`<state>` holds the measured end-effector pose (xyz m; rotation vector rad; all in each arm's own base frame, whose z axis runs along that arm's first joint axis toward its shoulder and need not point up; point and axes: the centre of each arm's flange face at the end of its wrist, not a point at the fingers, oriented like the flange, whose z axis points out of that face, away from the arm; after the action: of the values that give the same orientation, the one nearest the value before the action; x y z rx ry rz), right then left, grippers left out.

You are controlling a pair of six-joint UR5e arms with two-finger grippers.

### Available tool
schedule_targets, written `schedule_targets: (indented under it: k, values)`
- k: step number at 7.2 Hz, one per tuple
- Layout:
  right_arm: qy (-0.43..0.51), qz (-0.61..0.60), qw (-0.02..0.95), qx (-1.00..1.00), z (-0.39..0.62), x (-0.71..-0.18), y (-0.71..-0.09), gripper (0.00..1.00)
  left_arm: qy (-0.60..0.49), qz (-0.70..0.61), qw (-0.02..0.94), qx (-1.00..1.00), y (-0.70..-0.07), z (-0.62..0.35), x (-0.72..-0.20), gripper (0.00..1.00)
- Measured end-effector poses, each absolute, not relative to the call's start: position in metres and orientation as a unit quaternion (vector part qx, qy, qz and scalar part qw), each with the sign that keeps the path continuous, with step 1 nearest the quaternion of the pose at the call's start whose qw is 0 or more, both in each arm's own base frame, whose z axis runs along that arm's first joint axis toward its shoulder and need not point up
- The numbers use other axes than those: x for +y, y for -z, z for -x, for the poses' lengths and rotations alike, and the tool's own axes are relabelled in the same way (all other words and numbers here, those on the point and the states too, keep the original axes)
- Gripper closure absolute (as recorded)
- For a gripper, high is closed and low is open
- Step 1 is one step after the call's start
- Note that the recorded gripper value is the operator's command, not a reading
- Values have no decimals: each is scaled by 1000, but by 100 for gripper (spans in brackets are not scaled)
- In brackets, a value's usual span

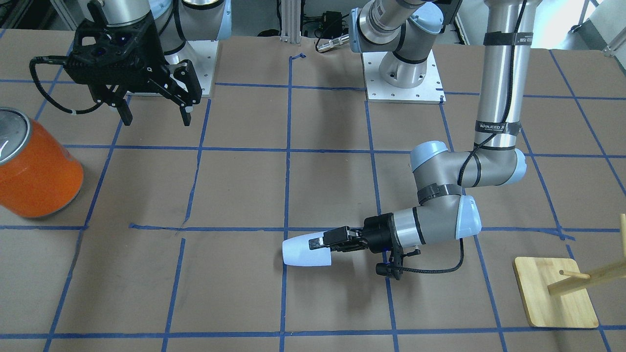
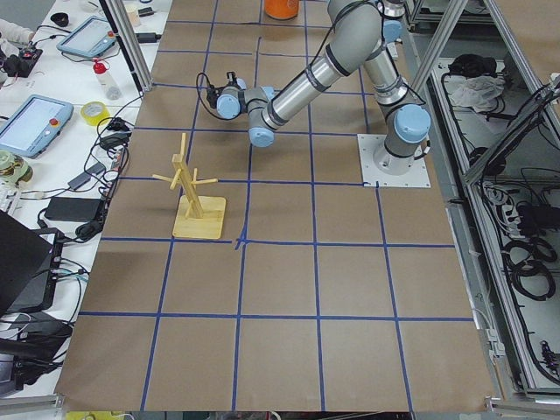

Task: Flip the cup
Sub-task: 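Grasp the cup's rim with the left gripper, then lift the cup with the left gripper and rotate it upright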

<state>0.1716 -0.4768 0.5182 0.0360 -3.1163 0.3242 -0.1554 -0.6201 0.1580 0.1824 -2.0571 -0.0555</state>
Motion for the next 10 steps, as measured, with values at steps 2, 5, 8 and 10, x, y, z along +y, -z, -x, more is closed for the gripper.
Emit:
schedule_targets:
  k: [2,5,8,10]
  values:
    - [-103,-11,5,-995,-171,-477,-518,0,26,-81,509,-857,-157,155,-621,100]
    - [-103,-11,5,-995,-171,-477,-518,0,21,-100,488,-867,-176,152,-626,100]
    - [-103,-12,5,-995,-172,-477,-518,0,-31,-143,335,-931,-248,145,-641,100]
    - [-102,-12,5,-995,-172,-476,-517,0,-50,-148,201,-967,-297,123,-636,100]
